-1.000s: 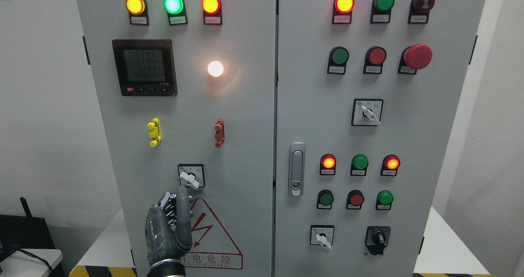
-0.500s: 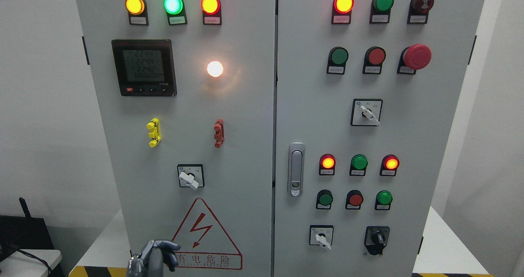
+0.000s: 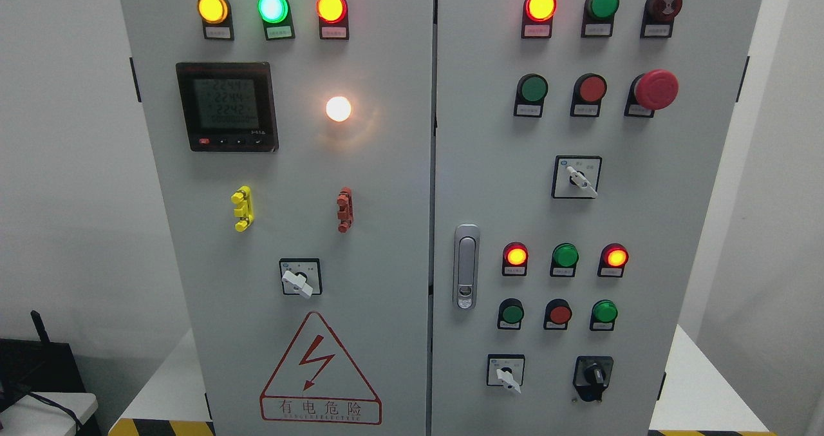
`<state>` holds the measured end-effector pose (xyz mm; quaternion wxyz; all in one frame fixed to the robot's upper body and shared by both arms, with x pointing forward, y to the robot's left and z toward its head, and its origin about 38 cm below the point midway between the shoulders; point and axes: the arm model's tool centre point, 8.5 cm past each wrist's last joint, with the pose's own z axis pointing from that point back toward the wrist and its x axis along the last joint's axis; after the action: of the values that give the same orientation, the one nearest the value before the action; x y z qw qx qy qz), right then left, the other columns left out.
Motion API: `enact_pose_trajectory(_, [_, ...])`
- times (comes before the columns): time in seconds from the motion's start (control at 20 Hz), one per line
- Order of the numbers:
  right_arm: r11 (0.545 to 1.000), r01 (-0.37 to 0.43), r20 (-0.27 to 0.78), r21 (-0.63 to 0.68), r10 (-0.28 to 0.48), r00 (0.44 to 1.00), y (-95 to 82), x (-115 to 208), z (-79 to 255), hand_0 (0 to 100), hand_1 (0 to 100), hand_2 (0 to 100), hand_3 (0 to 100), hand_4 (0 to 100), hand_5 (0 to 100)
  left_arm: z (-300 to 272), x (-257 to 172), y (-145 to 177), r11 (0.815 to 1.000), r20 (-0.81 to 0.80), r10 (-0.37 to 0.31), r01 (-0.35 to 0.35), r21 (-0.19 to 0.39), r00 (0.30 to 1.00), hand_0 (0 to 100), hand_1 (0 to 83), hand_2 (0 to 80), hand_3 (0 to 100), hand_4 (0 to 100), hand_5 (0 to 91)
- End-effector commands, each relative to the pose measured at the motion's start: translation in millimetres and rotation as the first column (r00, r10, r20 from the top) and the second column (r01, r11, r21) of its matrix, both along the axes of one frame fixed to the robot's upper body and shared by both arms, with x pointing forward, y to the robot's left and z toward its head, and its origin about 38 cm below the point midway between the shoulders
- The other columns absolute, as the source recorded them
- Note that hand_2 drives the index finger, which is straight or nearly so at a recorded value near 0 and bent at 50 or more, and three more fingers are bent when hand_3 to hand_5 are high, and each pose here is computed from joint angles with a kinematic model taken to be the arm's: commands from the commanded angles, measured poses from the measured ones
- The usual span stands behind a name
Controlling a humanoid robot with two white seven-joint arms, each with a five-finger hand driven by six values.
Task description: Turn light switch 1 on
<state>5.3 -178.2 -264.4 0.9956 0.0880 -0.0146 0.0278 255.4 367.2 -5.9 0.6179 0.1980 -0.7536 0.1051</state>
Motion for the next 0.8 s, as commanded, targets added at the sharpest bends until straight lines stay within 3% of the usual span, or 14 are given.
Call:
enact_pose_trajectory(0.0, [1.0, 0.017, -0.002, 0.003, -0.017, 1.0, 0.2, 0.1, 0.0, 12, 39, 0, 0, 0, 0, -151.9, -181.6, 61.0, 0.889, -0.535, 0.322, -0.444, -0.113, 0.781, 18, 0.0, 6.5, 38, 49, 29.6])
enact_pose_trajectory(0.15, [1.0, 0.017, -0.002, 0.003, -0.017, 1.0, 0.2, 0.1, 0.0, 12, 39, 0, 0, 0, 0, -183.8, -243.1, 50.3, 0.865, -0.705, 0.286, -0.492, -0.102, 0.649, 27, 0.0, 5.9, 34, 41, 20.0])
enact_pose_trajectory(0.25, [1.0, 0.017, -0.003, 0.001, -0.017, 1.0, 0.0, -0.4, 0.0, 12, 39, 0, 0, 0, 0, -201.5, -277.9, 30.1, 0.853, -0.797, 0.229, -0.509, -0.113, 0.559, 32, 0.0, 1.9, 27, 34, 13.7])
enact_pose_trajectory(0.35, [1.0, 0.018, -0.003, 0.001, -0.018, 1.0, 0.0, -0.4, 0.0, 12, 39, 0, 0, 0, 0, -216.2, -301.9, 2.9, 0.864, -0.875, 0.116, -0.482, -0.144, 0.47, 34, 0.0, 0.0, 24, 31, 11.7])
enact_pose_trajectory(0.45, [1.0, 0.018, -0.003, 0.003, -0.018, 1.0, 0.2, -0.4, 0.0, 12, 39, 0, 0, 0, 0, -228.1, -322.9, -15.5, 0.878, -0.945, -0.037, -0.441, -0.187, 0.325, 37, 0.0, 0.0, 19, 27, 9.8])
enact_pose_trajectory(0.55, [1.0, 0.018, -0.003, 0.001, -0.018, 1.0, 0.0, -0.4, 0.0, 12, 39, 0, 0, 0, 0, -238.6, -321.1, -33.3, 0.867, -0.964, -0.159, -0.438, -0.24, 0.212, 39, 0.0, 0.0, 15, 24, 8.6])
enact_pose_trajectory(0.65, [1.0, 0.017, -0.002, 0.001, -0.017, 1.0, 0.1, 0.1, 0.0, 12, 39, 0, 0, 0, 0, -245.0, -317.6, -49.9, 0.863, -0.964, -0.23, -0.431, -0.264, 0.131, 40, 0.0, 0.0, 11, 20, 6.8])
enact_pose_trajectory(0.75, [1.0, 0.017, -0.003, 0.001, -0.017, 1.0, 0.0, -0.4, 0.0, 12, 39, 0, 0, 0, 0, -249.6, -303.0, -63.6, 0.889, -0.956, -0.285, -0.353, -0.291, 0.069, 41, 0.0, 0.0, 7, 15, 4.9])
